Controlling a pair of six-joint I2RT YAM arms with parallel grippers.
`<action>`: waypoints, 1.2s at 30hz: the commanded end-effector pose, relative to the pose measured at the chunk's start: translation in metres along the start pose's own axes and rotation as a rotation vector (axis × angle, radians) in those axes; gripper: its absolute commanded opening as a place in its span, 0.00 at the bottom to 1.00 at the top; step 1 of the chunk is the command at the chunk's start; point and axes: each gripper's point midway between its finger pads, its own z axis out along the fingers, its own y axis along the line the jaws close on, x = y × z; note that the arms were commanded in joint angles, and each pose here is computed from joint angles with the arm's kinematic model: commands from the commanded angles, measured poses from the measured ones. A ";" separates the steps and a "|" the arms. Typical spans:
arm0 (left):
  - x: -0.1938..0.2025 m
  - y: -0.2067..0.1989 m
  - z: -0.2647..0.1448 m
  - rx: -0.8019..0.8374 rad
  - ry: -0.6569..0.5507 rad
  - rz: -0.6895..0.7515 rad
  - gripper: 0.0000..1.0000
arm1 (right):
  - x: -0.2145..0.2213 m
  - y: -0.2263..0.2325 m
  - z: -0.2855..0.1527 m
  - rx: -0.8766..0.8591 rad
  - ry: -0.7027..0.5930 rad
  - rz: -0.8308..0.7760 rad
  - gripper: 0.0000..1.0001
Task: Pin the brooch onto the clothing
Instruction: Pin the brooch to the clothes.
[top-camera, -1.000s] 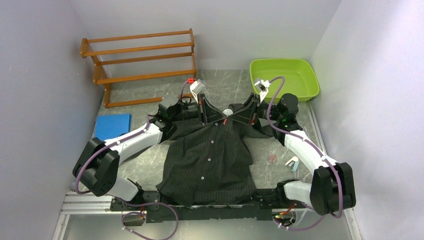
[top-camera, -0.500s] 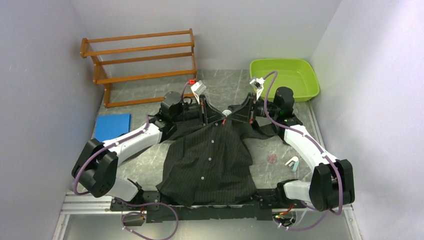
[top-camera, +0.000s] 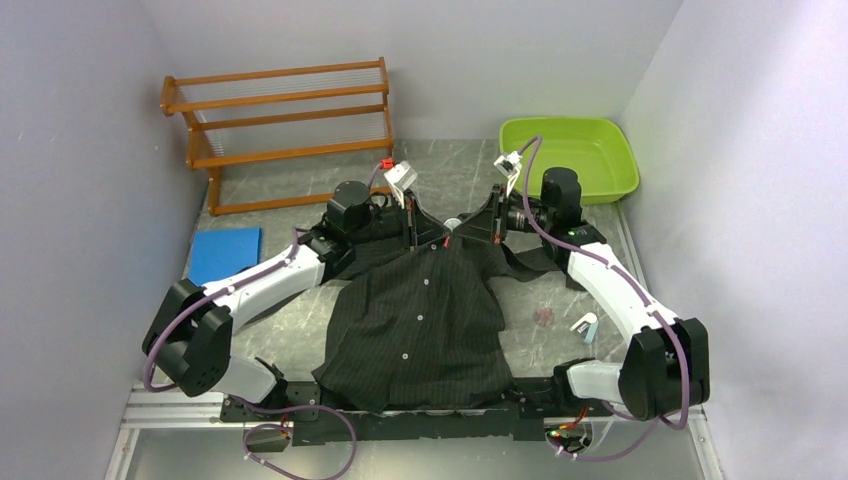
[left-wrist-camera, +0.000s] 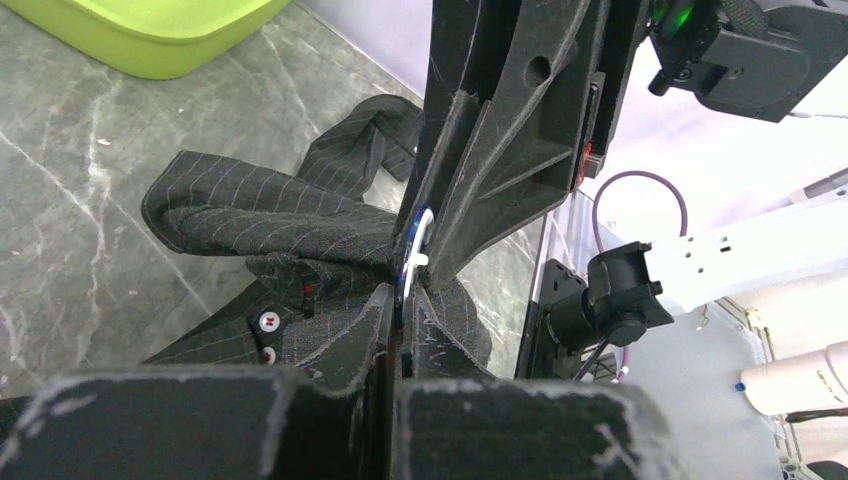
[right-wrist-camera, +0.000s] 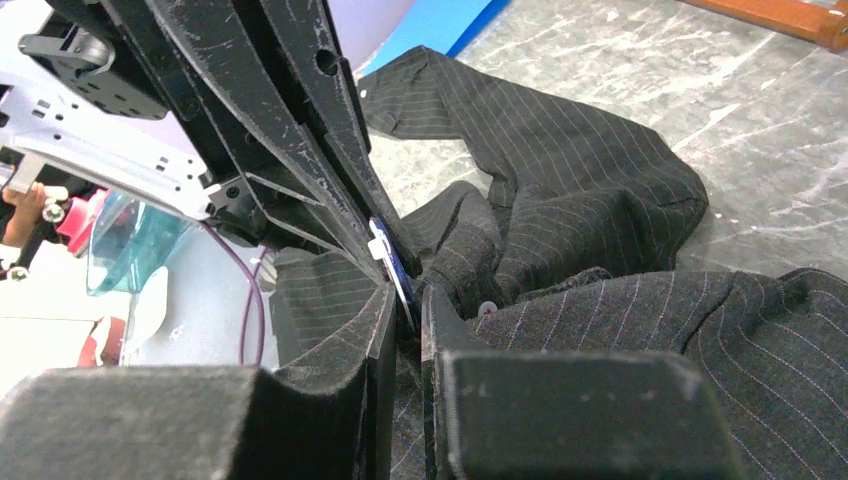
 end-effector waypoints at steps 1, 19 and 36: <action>-0.026 -0.065 -0.006 0.175 -0.043 0.106 0.02 | -0.023 -0.025 -0.001 0.160 -0.099 -0.048 0.00; -0.009 -0.050 -0.014 0.098 -0.084 0.063 0.03 | -0.044 0.011 -0.012 0.055 -0.308 -0.116 0.00; -0.003 -0.043 -0.014 0.079 -0.082 0.054 0.03 | -0.050 0.025 -0.014 -0.004 -0.345 -0.127 0.00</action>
